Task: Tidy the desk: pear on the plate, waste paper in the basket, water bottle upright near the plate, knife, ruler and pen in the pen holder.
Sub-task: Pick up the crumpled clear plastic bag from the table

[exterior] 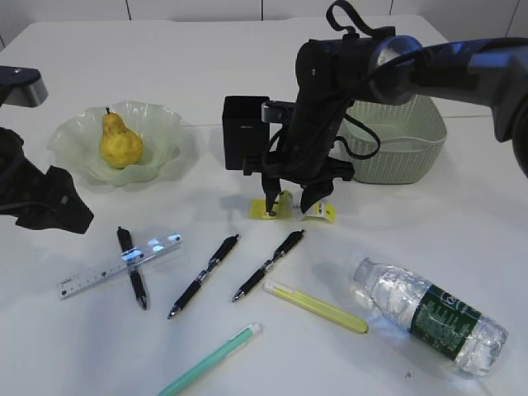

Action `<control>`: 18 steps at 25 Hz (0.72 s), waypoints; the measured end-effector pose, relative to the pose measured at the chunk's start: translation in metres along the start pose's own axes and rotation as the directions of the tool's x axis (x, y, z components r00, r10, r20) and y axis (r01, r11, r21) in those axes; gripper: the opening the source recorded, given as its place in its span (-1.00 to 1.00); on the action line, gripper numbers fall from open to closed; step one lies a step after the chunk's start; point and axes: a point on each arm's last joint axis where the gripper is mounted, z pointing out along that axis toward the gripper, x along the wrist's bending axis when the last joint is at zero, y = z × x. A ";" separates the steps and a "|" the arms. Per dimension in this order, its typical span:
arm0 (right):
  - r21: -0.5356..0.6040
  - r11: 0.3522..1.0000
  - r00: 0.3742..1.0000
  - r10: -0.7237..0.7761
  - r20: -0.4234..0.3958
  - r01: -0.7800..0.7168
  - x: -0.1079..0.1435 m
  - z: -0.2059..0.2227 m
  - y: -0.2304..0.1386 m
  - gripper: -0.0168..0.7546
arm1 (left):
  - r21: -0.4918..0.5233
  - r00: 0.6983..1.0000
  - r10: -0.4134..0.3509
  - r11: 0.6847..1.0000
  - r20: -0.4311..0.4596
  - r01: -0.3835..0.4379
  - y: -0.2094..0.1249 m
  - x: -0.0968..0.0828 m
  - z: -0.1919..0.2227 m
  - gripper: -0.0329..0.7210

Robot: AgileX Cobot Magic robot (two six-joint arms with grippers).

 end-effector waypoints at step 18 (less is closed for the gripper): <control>-0.019 1.000 1.000 0.000 -0.010 0.000 0.002 0.007 0.002 0.26 | 0.000 1.000 -0.003 1.000 0.002 0.003 0.000 0.000 0.000 0.52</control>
